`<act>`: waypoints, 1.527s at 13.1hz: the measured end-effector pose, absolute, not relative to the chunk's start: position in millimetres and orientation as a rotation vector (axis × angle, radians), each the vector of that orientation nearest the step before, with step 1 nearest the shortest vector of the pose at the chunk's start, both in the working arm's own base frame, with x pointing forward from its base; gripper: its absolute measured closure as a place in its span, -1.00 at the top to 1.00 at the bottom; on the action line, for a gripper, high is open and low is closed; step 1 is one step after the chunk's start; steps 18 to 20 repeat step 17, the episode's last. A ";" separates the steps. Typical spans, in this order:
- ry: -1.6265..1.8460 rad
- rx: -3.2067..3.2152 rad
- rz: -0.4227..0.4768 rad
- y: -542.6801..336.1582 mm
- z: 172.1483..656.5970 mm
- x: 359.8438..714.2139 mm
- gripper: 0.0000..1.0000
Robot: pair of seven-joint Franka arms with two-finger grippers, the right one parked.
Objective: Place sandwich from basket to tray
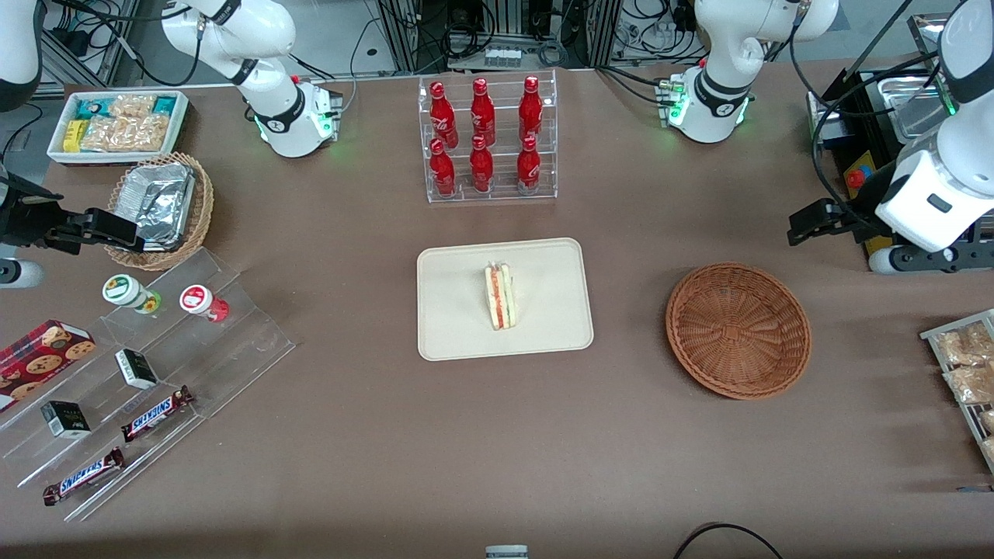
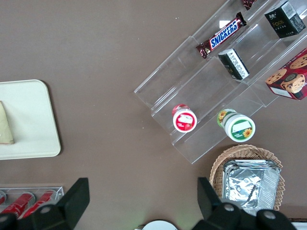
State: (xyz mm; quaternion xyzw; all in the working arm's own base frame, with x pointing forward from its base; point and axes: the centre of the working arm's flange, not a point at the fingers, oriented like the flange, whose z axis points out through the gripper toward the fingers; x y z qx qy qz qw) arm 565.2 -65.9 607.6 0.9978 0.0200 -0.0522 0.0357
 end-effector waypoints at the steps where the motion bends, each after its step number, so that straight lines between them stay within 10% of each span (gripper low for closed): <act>1: 0.045 3.074 -0.159 -61.3 609.7 561.5 1.00; 20: -0.094 3.129 -0.117 -35.6 624.3 534.4 1.00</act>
